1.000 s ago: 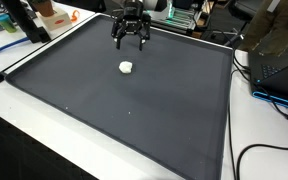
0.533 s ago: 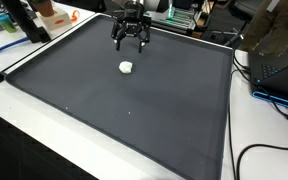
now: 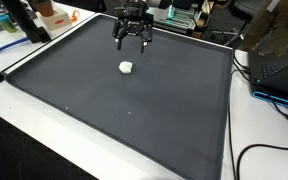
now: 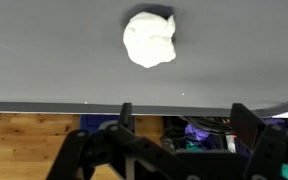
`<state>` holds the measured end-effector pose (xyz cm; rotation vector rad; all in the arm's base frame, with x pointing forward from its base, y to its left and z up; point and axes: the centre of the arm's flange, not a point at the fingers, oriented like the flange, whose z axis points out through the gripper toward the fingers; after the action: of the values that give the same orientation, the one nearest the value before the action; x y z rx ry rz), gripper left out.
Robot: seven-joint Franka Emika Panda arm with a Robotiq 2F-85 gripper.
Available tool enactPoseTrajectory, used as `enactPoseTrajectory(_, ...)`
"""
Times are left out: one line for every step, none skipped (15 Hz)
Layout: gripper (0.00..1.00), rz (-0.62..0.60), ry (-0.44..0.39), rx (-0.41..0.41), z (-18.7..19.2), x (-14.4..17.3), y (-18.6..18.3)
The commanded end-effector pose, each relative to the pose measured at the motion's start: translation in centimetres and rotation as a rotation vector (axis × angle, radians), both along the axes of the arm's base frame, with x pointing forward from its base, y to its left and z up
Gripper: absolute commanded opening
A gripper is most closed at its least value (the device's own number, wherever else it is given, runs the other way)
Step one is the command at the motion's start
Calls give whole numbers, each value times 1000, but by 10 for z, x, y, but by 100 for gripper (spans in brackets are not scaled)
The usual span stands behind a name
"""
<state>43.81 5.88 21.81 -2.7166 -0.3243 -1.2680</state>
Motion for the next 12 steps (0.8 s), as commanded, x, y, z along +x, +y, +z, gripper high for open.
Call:
enactPoseTrajectory(100,-24,62,-40,27,2,6)
enactPoseTrajectory(100,-28,80,-49,30,5,7)
enactPoseTrajectory(100,-31,96,-55,33,7,8)
enactPoseTrajectory(100,-27,114,-58,36,9,10)
enactPoseTrajectory(100,-23,134,-60,39,11,12)
enactPoseTrajectory(100,-21,150,-61,42,14,13)
enactPoseTrajectory(100,-27,163,-66,45,16,14)
enactPoseTrajectory(100,-28,182,-70,48,18,15)
enactPoseTrajectory(100,-25,204,-71,50,21,16)
enactPoseTrajectory(100,-28,224,-74,52,24,17)
enactPoseTrajectory(100,-35,239,-76,54,27,18)
enactPoseTrajectory(100,-38,257,-77,57,31,20)
